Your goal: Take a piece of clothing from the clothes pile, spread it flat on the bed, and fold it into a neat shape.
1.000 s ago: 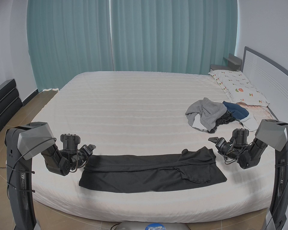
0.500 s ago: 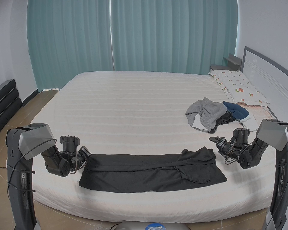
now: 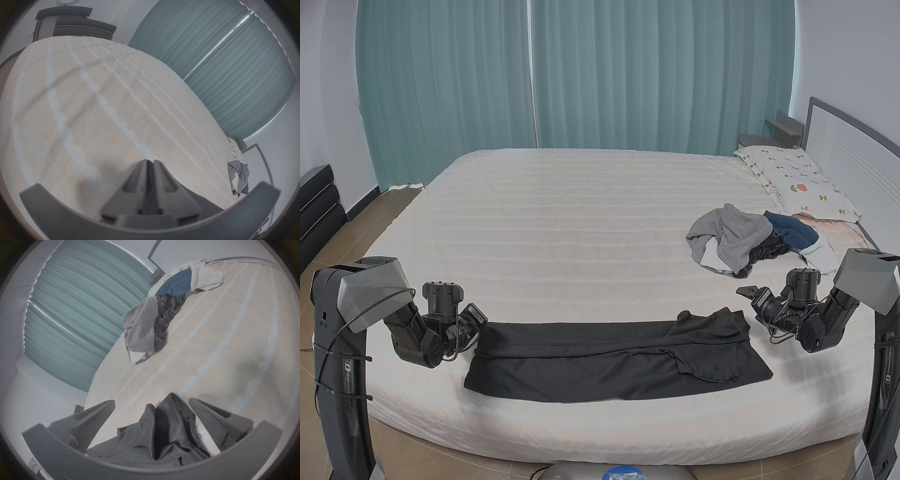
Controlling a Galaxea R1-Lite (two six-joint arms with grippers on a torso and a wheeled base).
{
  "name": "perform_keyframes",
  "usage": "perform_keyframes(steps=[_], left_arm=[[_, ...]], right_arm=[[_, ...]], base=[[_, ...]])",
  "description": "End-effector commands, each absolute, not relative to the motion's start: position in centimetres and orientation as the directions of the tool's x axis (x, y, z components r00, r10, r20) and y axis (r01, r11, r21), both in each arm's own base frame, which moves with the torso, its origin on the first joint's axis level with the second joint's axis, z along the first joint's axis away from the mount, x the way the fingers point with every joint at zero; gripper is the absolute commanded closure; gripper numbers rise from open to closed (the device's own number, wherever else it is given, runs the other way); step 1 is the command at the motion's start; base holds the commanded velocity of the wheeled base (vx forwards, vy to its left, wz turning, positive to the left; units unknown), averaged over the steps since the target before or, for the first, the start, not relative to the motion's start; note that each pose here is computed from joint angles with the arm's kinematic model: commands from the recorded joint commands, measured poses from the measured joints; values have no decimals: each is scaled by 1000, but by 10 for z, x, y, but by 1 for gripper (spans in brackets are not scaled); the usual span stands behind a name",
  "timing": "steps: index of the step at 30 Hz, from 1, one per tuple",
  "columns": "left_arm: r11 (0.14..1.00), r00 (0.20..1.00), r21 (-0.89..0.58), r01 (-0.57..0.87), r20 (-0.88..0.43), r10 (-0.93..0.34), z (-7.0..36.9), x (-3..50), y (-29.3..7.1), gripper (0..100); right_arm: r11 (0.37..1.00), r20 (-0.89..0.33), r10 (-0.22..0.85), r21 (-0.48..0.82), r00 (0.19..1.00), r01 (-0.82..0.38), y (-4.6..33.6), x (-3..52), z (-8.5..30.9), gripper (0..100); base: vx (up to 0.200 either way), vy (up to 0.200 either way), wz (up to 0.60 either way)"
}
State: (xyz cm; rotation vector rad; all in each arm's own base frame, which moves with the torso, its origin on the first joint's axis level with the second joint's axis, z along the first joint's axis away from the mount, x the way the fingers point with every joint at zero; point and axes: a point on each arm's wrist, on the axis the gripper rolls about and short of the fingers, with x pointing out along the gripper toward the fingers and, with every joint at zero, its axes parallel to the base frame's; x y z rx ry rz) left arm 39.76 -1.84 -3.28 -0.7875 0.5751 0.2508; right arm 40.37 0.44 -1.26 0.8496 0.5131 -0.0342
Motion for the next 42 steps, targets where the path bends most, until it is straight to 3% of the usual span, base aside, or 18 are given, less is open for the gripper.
perform_keyframes(steps=[1,7,11,14,20,42], left_arm=[[685,821,-598,-417,-572,1,-31,397,-18,0],[678,829,-611,-408,-559,-4,-16,392,-10,0],[698,817,-641,-318,-559,-141,0,373,-9,0],[763,779,-599,-243,-589,-214,-6,359,-8,0],[845,732,-504,-178,-641,-228,-22,349,-15,0],[901,720,-404,-158,-672,-175,-46,358,-32,0]], right_arm=[[668,-451,175,707,875,231,6,403,-14,0],[667,-455,175,707,873,235,5,399,-12,0],[668,-463,180,705,868,237,8,398,-14,0],[669,-467,183,704,865,238,9,397,-15,0],[669,-468,184,704,864,239,9,397,-16,0],[671,-468,192,704,862,232,13,396,-15,0]], base=[[0,0,0],[0,0,0],[0,0,0],[0,0,0],[0,0,0],[0,0,0]])
